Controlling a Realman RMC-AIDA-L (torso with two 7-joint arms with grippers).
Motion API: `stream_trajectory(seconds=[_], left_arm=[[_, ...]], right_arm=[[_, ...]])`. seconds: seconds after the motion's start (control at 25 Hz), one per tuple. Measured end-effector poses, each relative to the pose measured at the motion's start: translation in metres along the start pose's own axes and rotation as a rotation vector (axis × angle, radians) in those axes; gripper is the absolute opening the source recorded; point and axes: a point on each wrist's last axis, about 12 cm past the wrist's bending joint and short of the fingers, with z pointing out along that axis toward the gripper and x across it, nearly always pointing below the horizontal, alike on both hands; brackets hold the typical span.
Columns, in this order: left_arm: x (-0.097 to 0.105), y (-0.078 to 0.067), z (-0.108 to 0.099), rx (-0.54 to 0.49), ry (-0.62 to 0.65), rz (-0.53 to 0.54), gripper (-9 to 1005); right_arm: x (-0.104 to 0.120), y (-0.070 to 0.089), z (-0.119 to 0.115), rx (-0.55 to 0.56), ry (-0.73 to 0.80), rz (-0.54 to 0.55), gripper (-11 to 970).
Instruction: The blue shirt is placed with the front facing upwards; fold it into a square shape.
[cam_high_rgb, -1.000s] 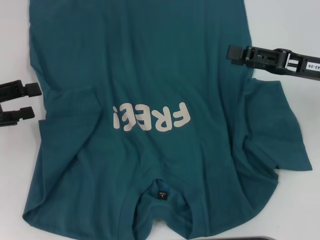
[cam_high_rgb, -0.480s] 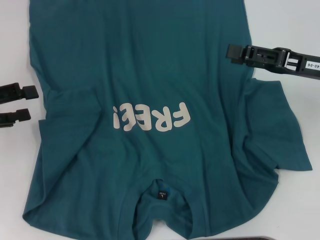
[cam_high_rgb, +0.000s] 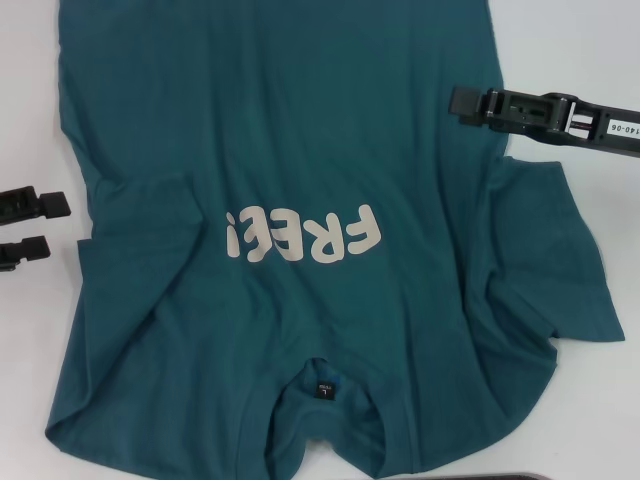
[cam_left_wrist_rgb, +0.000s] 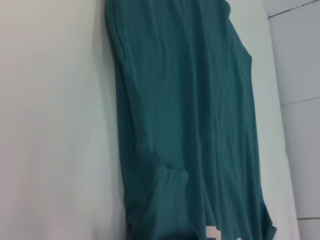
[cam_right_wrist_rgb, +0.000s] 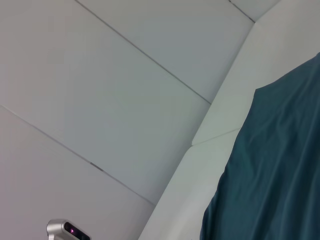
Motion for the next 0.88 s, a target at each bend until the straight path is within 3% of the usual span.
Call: stream_trajectory(seconds=[0.44,0.88], left_arm=[[0.003,0.003,0.023,-0.045,0.003,0.02,891],[-0.001,0.002,0.032,-0.069,-0.007,0.045,890]], right_arm=[[0.003,-0.001,0.0,0.002,-0.004,0.01,899],[0.002,-0.001,-0.002,0.004,-0.005,0.007,900]])
